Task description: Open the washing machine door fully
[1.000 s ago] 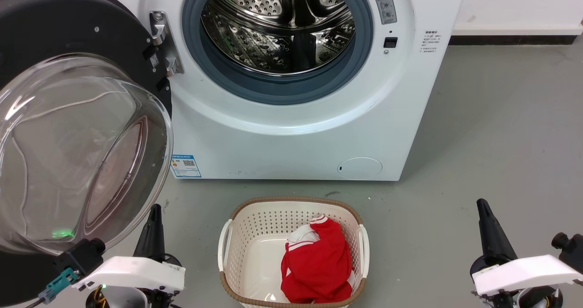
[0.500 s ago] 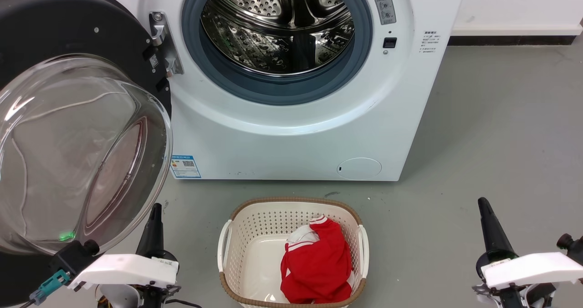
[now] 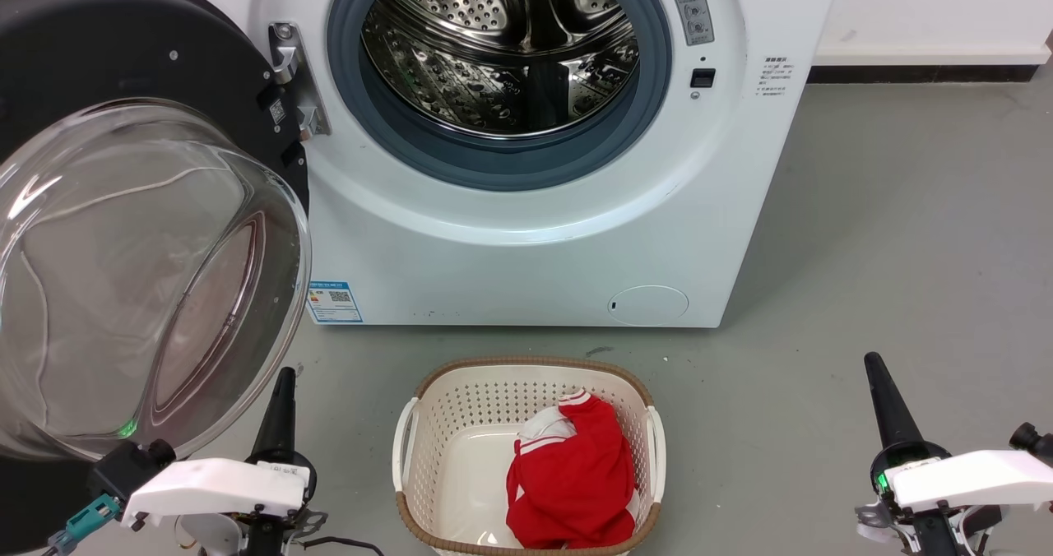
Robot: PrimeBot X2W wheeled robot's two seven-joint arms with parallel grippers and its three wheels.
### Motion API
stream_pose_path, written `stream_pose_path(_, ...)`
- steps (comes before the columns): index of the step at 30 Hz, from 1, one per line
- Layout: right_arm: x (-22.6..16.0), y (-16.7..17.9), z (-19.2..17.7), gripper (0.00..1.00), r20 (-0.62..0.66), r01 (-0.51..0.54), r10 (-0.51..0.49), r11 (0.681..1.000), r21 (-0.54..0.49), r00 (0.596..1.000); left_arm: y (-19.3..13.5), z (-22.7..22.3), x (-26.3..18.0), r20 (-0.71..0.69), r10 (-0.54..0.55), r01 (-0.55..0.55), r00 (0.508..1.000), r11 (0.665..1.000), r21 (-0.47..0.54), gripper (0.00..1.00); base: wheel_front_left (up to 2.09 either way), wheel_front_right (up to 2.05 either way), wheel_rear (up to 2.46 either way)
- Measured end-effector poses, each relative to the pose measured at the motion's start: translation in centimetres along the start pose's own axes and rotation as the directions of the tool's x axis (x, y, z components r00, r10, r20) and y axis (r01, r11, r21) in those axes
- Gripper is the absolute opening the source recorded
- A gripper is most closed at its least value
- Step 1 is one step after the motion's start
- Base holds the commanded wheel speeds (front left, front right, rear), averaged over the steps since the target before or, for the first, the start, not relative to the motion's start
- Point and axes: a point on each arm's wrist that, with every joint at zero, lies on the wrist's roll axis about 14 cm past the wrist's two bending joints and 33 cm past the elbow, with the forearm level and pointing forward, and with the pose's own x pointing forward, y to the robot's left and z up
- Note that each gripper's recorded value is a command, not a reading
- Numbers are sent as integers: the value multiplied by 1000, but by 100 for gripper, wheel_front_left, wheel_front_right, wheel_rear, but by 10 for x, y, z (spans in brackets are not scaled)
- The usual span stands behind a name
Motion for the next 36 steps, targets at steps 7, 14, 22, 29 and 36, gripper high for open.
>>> stream_pose_path(7, 1, -1, 1, 0, 0, 4, -4, 997, 73, 1000, -3, 0, 2, -4, -12, 12, 1000, 997, -77, 0, 0, 0, 0)
stream_pose_path(14, 3, 0, 2, 0, -1, 0, 0, 990, 140, 1000, -3, 0, 3, -10, -15, 13, 1000, 989, -148, 0, 0, 0, 0)
stream_pose_path(22, 3, -1, 3, 0, -1, 4, -4, 975, 221, 1000, -4, 0, 3, -14, -24, 20, 1000, 973, -232, 0, 0, 0, 0)
stream_pose_path(29, 6, 0, 5, 0, 2, -3, 3, 960, 278, 1000, -5, 0, 3, -16, -31, 25, 999, 956, -293, 0, 0, 0, 0)
stream_pose_path(36, 7, 0, 6, 0, 4, -5, 3, 943, 333, 1000, -6, 0, 4, -17, -40, 32, 999, 937, -348, 0, 0, 0, 0)
